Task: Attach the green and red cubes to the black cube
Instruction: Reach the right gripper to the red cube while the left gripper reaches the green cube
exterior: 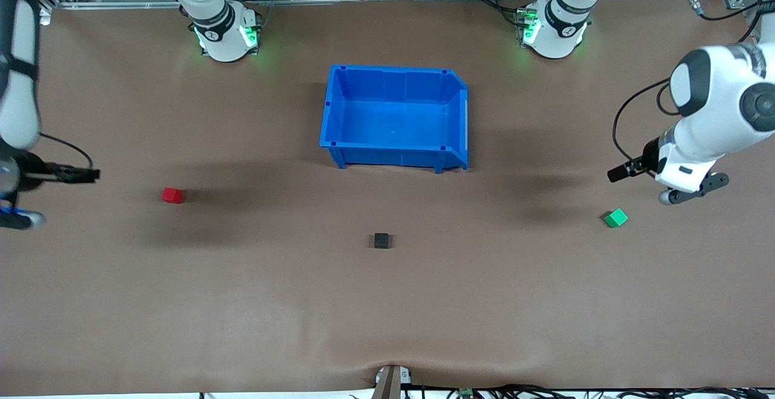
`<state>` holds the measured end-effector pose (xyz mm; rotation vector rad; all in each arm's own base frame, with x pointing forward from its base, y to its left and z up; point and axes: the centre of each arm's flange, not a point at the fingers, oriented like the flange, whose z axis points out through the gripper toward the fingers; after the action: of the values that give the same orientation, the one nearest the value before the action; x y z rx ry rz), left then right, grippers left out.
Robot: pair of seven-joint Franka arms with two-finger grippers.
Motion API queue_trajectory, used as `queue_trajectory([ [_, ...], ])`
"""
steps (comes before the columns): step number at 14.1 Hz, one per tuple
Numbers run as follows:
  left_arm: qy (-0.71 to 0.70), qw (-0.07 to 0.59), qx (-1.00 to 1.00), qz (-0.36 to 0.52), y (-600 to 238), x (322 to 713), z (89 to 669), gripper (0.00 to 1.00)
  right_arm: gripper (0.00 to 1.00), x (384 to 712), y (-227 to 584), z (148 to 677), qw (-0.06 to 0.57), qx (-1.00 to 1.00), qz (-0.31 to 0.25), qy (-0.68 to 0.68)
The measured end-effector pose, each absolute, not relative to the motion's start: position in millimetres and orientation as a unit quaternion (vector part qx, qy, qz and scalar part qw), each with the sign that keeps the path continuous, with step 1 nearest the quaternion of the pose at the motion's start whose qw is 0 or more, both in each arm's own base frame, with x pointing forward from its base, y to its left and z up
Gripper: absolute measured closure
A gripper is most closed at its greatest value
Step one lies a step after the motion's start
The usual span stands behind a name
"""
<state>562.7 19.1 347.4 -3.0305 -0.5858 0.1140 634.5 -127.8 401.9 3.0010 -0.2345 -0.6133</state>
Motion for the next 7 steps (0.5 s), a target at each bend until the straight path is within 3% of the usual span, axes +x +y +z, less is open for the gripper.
queue_trajectory([
  [4, -0.212, 0.021, -0.976, 0.047, 33.2, 574.2, 287.9, 0.00, 0.00, 649.2, -125.8, 320.9, 0.008, 0.979, -0.190, -0.080],
  [7, -0.226, 0.017, -0.972, 0.054, 50.6, 591.0, 263.9, 0.00, 0.00, 638.9, -132.8, 256.6, 0.003, 0.982, -0.164, -0.089],
])
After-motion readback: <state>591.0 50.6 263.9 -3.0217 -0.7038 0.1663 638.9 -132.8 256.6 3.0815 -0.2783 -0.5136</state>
